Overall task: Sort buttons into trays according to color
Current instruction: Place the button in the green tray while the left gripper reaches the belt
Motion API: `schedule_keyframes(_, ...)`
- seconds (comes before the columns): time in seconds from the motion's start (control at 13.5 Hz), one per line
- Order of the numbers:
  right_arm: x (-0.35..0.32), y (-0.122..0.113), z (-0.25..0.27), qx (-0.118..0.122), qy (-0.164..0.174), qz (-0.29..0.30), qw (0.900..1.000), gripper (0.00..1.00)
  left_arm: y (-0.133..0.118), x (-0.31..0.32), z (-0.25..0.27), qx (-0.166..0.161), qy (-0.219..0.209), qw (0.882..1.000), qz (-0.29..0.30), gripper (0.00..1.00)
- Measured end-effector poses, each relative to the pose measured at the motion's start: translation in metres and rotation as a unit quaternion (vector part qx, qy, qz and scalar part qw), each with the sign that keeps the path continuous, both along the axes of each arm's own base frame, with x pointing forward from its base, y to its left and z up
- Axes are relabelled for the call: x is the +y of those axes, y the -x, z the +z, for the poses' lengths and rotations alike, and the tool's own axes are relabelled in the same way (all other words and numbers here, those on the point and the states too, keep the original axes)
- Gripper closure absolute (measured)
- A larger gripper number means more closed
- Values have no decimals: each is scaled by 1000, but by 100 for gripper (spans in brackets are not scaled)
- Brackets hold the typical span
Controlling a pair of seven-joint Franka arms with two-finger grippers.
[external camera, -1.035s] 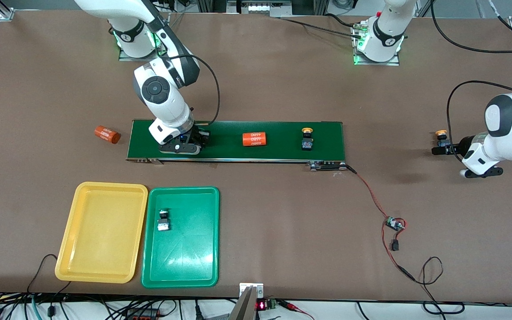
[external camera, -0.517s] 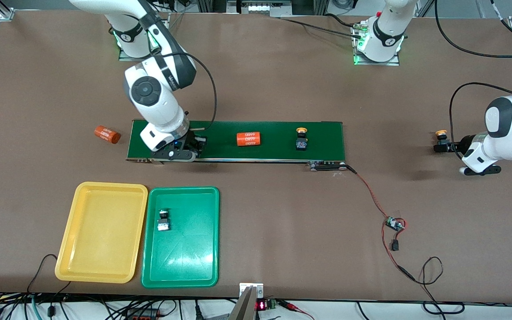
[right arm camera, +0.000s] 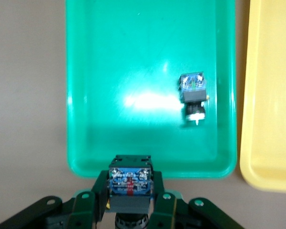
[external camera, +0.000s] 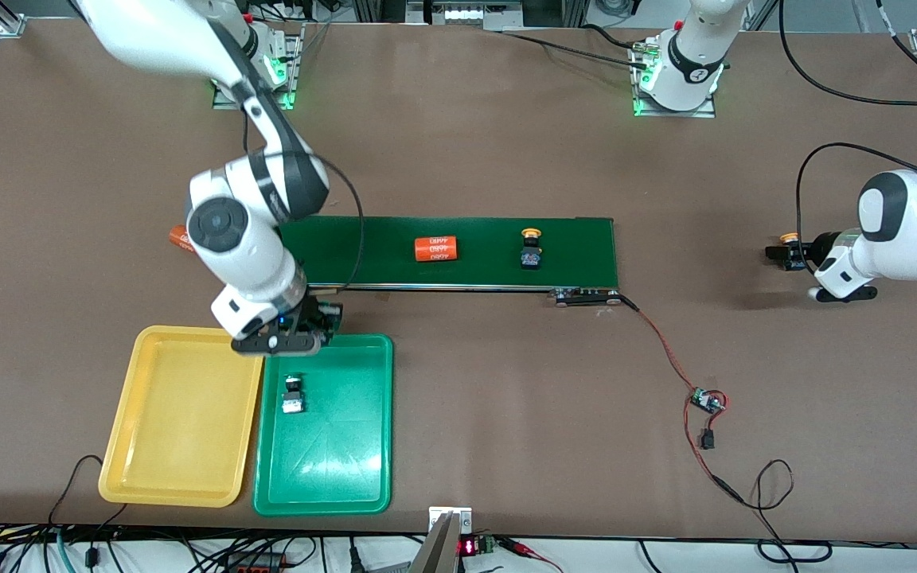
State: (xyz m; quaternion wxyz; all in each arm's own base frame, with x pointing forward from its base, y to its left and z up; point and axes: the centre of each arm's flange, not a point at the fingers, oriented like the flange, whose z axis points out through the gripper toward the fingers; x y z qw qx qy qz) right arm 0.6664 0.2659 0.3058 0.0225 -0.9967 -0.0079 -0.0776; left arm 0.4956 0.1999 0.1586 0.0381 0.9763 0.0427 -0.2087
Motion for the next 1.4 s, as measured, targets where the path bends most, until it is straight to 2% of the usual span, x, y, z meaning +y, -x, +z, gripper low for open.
schedule_keyframes(0.22, -5, -31, -33, -36, -7, 0, 999, 60, 5, 6, -3, -7, -5, 1000, -21, 38)
schedule_keyframes(0.37, -4, -41, -57, -65, -17, 1, 998, 60, 6, 14, 0, -13, 1, 999, -34, 59)
schedule_keyframes(0.44, -4, -43, -69, -75, -21, 1, 997, 60, 5, 14, 1, -16, 4, 999, -42, 65)
schedule_keyframes(0.59, -7, -46, -88, -87, -22, 3, 996, 60, -3, 9, 7, -30, 8, 998, -61, 65)
schedule_keyframes(0.74, -10, -47, -98, -89, -19, 7, 996, 60, -26, -13, 32, -57, 6, 994, -91, 65)
schedule_keyframes(0.89, -11, -47, -101, -88, -18, 7, 996, 60, -50, -66, 68, -76, -2, 988, -135, 65)
schedule_keyframes(1.03, -12, -47, -103, -87, -17, 6, 996, 59, -65, -141, 99, -87, -9, 986, -141, 65)
schedule_keyframes(1.11, -13, -47, -104, -87, -17, 6, 996, 55, -68, -185, 110, -91, -2, 987, -132, 65)
schedule_keyframes(1.4, -15, -50, -100, -90, -17, 4, 996, 15, -55, -329, 127, -92, 7, 990, -107, 65)
